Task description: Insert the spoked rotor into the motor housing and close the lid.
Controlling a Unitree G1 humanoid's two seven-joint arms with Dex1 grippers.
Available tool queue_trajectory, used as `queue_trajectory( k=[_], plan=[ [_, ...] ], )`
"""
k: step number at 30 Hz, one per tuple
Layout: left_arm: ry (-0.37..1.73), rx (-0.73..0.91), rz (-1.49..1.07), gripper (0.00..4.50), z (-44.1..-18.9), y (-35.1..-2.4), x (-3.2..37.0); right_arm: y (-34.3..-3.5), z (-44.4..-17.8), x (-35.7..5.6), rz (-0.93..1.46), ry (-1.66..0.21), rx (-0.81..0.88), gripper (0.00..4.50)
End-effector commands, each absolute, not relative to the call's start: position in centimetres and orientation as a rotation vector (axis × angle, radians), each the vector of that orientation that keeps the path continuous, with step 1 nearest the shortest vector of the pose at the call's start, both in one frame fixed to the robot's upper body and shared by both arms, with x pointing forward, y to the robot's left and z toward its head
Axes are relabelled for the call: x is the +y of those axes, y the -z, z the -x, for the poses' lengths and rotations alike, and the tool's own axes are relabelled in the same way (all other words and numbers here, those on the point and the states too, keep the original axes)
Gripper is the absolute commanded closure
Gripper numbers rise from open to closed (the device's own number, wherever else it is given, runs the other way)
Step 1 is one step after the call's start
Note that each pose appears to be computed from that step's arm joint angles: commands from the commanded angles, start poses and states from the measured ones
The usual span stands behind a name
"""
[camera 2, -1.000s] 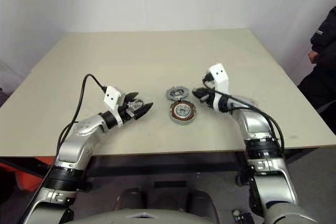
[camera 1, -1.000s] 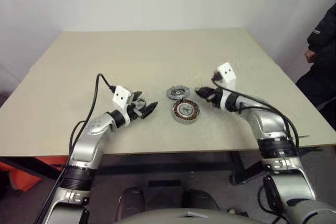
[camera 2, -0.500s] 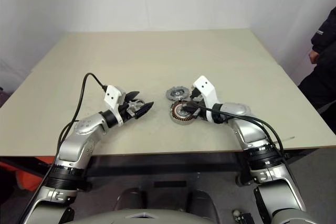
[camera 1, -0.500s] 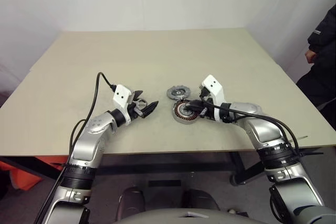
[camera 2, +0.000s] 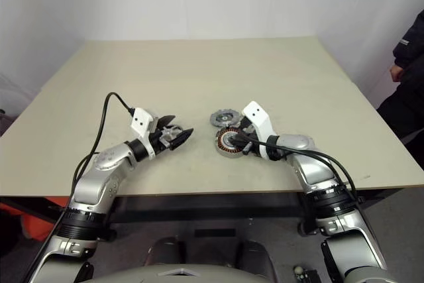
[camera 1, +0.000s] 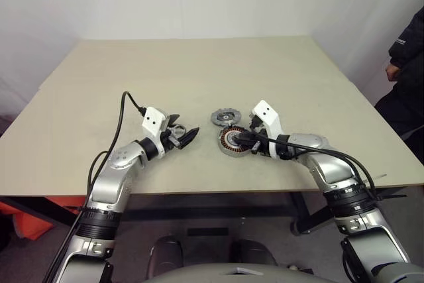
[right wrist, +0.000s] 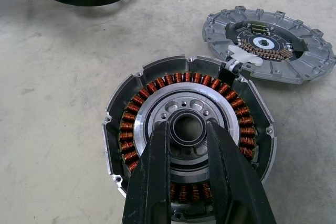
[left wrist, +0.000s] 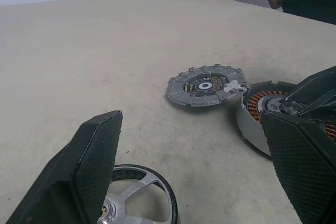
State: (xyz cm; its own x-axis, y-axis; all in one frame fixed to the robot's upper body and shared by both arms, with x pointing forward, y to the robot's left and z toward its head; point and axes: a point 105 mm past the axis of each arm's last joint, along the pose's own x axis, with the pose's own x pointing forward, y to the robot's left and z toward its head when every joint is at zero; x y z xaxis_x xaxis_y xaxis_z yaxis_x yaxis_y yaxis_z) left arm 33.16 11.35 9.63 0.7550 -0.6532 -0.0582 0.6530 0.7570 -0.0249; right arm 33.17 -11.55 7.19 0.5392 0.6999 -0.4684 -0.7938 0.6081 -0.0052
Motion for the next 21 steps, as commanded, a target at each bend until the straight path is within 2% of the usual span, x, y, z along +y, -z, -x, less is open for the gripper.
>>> queue_trajectory(
  k=[1,9,21],
  plan=[
    [0.709,0.004,-0.023,0.10,-33.3,-11.2,11.4,-8.2,-33.1,-10.9,0.227,-0.921,0.418,2.83],
    [0.706,0.006,-0.023,0.10,-33.3,-11.1,11.5,-9.5,-33.4,-10.8,0.260,-0.918,0.359,0.04],
    [0.706,0.008,-0.024,0.10,-33.4,-11.0,11.5,-10.5,-34.4,-11.1,0.202,-0.867,0.331,0.01]
  ],
)
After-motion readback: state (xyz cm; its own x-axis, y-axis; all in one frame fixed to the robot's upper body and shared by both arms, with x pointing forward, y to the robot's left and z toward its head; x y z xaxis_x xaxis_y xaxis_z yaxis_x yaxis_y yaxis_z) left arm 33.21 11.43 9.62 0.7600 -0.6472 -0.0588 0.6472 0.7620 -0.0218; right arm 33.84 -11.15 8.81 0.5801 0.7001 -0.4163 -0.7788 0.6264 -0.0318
